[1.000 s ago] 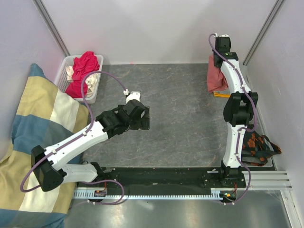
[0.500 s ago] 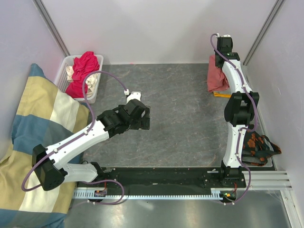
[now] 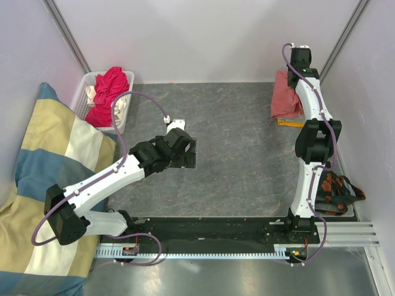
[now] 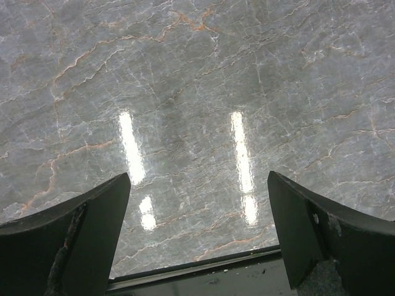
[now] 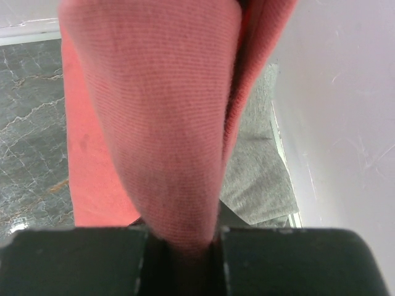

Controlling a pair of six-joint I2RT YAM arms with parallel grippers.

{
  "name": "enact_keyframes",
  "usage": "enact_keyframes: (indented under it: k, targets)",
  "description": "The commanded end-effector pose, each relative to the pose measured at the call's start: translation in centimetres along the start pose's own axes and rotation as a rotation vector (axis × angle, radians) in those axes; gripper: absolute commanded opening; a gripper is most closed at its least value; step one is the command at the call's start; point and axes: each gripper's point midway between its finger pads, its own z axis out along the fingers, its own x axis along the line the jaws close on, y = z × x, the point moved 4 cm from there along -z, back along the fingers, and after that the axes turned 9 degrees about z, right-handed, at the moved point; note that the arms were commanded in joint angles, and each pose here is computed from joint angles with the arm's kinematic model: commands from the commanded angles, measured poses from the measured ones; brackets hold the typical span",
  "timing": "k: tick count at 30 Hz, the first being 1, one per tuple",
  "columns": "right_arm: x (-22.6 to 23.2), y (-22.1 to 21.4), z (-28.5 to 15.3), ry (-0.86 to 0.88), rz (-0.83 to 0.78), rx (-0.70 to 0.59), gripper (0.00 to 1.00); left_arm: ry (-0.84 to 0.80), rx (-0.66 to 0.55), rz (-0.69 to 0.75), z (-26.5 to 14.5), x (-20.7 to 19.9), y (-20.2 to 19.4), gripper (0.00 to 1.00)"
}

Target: Fold and stack the t-shirts

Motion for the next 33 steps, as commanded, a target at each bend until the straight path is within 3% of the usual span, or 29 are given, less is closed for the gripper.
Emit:
enact_keyframes:
  k: [1, 28, 29, 33]
  targets:
    - [-1.7, 4.5, -2.8, -0.013, 0.047, -0.144, 0.0, -0.041, -0.058, -0.001, -0.8, -0.6, 2.0, 1.0]
    - [-5.1, 0.5, 3.0, -0.137, 0.019, -0.054, 0.02, -0.032, -0.023, 0.034, 0.4, -1.1, 2.6, 1.0]
    - [-5.4, 0.3, 3.3, -0.152, 0.019, -0.05, 0.04, -0.033, -0.024, 0.032, 0.4, -1.2, 2.6, 1.0]
    - [-5.8, -0.2, 4.0, -0.168, 0.036, -0.041, 0.35, -0.037, -0.014, 0.034, 0.5, -1.3, 2.6, 1.0]
